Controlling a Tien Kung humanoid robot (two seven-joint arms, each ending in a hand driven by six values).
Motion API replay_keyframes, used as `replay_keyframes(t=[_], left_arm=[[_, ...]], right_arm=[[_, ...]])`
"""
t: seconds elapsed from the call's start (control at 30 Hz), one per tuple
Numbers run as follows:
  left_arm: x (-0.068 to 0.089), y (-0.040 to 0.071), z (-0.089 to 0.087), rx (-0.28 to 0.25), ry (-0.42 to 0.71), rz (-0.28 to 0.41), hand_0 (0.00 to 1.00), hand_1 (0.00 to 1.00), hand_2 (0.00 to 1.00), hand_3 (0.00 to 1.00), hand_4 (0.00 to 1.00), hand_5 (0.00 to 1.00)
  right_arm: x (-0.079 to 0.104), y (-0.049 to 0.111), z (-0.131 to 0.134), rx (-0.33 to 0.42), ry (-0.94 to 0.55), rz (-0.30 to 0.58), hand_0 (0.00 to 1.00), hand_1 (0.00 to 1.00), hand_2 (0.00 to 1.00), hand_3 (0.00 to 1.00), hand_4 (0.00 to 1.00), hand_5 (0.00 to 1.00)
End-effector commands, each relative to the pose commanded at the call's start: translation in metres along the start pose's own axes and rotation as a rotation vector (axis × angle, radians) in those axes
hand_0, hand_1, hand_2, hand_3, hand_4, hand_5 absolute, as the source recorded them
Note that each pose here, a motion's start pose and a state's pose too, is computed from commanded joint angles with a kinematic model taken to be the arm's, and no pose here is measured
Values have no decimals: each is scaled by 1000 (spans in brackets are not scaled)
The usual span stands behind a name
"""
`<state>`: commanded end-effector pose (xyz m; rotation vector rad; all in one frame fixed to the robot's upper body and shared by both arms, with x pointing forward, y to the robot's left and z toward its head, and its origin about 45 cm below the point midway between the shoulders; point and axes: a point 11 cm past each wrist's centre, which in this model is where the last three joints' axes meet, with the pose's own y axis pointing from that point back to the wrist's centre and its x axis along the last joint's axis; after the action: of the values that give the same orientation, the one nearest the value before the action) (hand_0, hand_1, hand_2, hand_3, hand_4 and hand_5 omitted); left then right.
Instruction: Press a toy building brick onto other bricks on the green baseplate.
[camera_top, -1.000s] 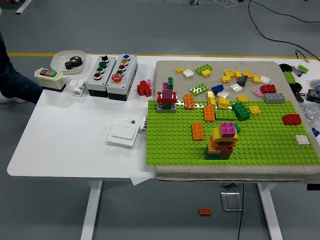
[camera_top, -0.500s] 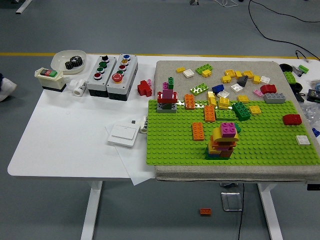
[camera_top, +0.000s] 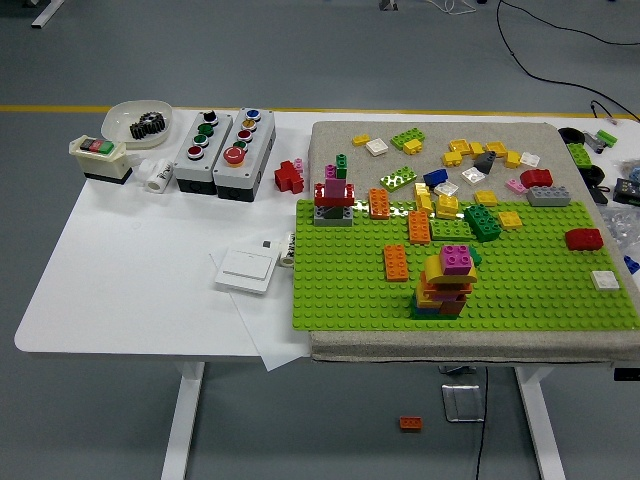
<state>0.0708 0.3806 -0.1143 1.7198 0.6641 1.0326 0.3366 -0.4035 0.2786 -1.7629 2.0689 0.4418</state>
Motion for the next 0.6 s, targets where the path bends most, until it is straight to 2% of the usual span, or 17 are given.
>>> replay_keyframes(t=[0.6], left_arm=[[4, 1, 5, -10, -22, 6, 847, 789, 751, 586, 645, 662]], right_arm=[[4, 3, 7, -15, 50, -1, 836, 790, 832, 859, 998, 869]])
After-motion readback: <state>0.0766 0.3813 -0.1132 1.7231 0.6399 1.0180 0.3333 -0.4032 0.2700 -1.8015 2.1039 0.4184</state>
